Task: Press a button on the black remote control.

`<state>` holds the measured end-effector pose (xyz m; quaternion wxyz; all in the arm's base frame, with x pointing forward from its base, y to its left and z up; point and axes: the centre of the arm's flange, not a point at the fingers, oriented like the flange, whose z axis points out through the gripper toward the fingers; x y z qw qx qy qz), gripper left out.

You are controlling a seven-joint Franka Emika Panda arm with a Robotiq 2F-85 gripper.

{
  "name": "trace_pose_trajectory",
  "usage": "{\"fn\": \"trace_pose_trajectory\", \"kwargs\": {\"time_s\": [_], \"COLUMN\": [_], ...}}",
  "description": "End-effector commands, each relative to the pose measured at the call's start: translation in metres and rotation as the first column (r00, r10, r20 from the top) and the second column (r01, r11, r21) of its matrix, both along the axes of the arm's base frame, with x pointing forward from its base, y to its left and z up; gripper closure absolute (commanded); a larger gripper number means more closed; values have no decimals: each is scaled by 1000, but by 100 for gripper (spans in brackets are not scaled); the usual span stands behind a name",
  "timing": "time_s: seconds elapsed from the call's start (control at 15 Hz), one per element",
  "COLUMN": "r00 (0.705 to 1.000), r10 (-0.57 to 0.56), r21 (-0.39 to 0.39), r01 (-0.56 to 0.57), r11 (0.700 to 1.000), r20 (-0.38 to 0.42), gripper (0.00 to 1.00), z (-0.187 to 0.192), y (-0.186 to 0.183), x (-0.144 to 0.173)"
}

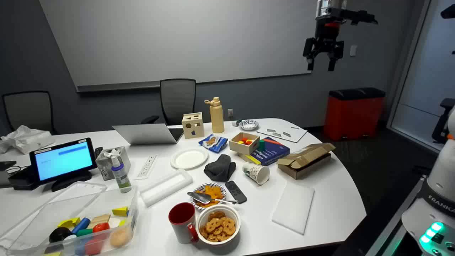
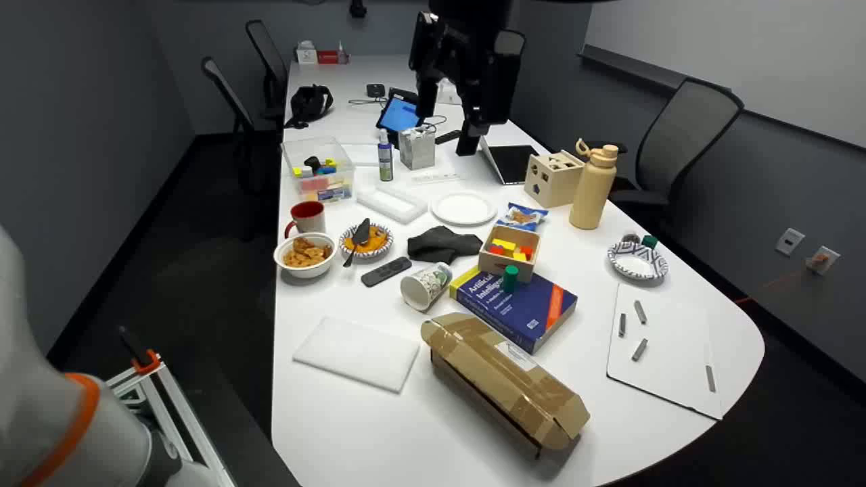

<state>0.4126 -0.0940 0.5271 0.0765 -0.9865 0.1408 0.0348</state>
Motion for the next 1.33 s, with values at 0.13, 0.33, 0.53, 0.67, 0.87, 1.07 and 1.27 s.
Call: {"fn": "trace_pose_trajectory", "kwargs": {"time_s": [0.13,0.33,0.53,0.67,0.87,1.07,1.27], "r00": [1000,1000,999,997,987,978,971], "r10": [0,0,28,80,160,208,236], "r21": [0,0,12,13,-4,-18,-8], "r01": [0,0,-28,-80,-160,-208,-237], "r11": [1000,1000,1000,997,987,978,972], "r20": [1,1,15,14,13,1,-37], "gripper": [0,0,0,0,0,0,0], "z": [0,0,-12,-37,-82,-145,-207], "y": [0,0,24,63,126,185,222], "x": [0,0,21,47,77,105,116]}}
